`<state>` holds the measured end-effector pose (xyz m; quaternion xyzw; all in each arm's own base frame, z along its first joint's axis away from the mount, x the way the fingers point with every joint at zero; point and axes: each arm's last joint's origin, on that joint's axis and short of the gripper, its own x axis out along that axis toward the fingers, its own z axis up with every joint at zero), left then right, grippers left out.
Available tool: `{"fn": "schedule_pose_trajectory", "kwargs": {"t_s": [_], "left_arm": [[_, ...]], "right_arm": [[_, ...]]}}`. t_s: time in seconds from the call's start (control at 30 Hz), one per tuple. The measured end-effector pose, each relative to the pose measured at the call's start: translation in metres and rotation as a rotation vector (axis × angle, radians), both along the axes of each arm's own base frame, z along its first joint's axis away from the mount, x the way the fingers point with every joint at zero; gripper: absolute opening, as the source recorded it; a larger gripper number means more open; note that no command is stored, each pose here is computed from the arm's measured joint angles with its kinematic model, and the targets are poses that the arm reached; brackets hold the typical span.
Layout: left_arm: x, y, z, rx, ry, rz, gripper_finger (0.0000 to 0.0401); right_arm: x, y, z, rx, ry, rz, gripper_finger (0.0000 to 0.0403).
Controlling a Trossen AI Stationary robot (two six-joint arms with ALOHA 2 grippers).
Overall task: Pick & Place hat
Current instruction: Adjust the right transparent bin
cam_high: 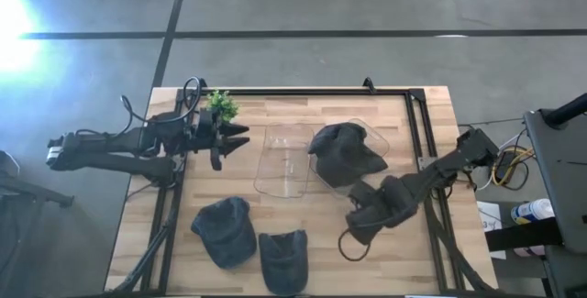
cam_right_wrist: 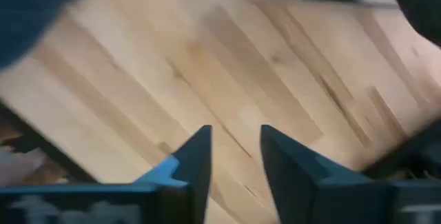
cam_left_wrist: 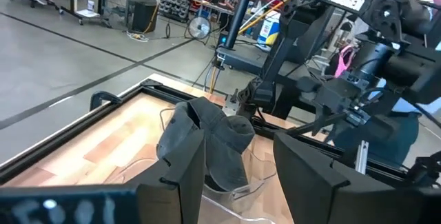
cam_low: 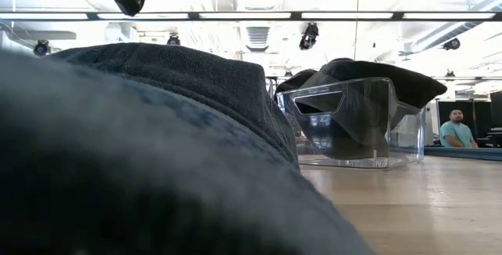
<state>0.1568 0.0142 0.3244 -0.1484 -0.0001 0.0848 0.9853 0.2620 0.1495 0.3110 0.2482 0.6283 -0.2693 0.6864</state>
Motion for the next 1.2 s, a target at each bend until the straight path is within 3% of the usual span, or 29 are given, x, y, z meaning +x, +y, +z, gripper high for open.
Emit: {"fn": "schedule_pose_trajectory", "kwargs": {"t_s": [0.2,0.43,0.6,0.93,1.2], "left_arm": [[0.0,0.002,0.0,0.0,0.002,0.015,0.0165],[0.0,0.002,0.0,-0.02,0.0,0.009,0.0165],[-0.001,0.002,0.004,-0.021,-0.013,-0.002,0.0165],[-0.001,0.002,0.008,-0.018,-0.025,-0.004,0.0165],[-0.001,0.002,0.007,-0.05,-0.028,-0.002,0.0165]], "right_arm": [[-0.005,-0.01,-0.02,-0.086,0.074,-0.055,0.0017],[-0.016,-0.022,-0.064,-0.01,0.127,-0.063,0.0008],[-0.05,-0.039,-0.081,-0.004,0.155,-0.136,0.0008],[-0.116,-0.086,-0.107,0.072,-0.095,-0.257,0.0008],[-0.13,-0.126,-0.119,-0.004,-0.188,-0.314,0.0008]]}}
